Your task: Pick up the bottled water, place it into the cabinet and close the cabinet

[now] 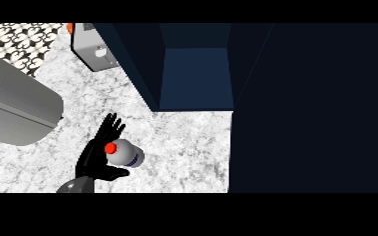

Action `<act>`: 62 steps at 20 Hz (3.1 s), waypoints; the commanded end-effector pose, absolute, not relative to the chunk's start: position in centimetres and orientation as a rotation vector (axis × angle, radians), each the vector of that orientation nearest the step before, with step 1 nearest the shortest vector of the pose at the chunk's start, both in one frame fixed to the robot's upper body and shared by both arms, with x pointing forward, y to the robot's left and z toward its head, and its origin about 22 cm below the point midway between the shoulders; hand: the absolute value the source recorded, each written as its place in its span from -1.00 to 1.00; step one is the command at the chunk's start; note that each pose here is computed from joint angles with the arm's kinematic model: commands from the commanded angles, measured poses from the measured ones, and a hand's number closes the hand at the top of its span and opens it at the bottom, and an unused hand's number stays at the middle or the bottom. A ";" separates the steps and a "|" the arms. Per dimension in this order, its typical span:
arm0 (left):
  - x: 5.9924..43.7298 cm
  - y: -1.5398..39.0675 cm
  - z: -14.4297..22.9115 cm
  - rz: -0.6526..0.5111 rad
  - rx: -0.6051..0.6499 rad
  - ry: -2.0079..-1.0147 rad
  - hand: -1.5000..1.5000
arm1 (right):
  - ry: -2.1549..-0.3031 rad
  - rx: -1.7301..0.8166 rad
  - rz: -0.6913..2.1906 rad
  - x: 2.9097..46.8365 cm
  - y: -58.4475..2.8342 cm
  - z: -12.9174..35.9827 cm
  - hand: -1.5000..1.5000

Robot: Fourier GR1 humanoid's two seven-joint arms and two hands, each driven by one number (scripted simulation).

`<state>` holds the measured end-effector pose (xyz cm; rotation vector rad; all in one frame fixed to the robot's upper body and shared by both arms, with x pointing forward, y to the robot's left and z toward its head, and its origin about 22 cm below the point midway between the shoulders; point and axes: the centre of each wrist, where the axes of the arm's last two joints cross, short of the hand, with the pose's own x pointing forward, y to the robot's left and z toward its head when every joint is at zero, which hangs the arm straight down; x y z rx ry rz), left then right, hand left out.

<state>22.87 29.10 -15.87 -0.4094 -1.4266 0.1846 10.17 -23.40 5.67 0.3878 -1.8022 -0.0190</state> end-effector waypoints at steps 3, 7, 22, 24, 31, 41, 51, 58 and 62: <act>23.8 24.3 -16.5 0.220 -0.580 -1.377 -1.00 | -1.800 0.403 -0.037 10.1 -23.8 5.5 -1.00; 23.5 24.8 -16.4 0.168 -0.611 -1.398 -1.00 | -1.786 0.392 -0.022 10.2 -23.0 5.3 -1.00; 24.0 23.9 -16.0 0.166 -0.588 -1.471 1.00 | -1.794 0.394 -0.023 10.2 -24.0 5.7 -1.00; 24.3 25.3 -15.5 0.250 -0.520 -1.494 1.00 | -1.797 0.373 -0.048 11.0 -23.9 5.8 -1.00; 22.6 31.0 -16.0 0.428 -0.392 -1.585 1.00 | -1.793 0.392 -0.010 9.9 -23.1 3.9 -1.00; 24.6 29.8 -13.2 0.475 -0.454 -1.593 1.00 | -1.778 0.405 -0.036 9.2 -23.8 4.5 -1.00; 23.5 27.0 -8.9 0.352 -0.503 -1.555 1.00 | -1.786 0.420 -0.011 10.0 -22.0 5.9 -1.00; 26.1 22.0 -2.6 0.275 -0.496 -1.635 1.00 | -1.772 0.408 -0.007 10.5 -23.1 4.6 -1.00; 27.0 17.6 -1.1 0.249 -0.481 -1.640 1.00 | -1.762 0.440 0.007 10.6 -21.0 4.4 -1.00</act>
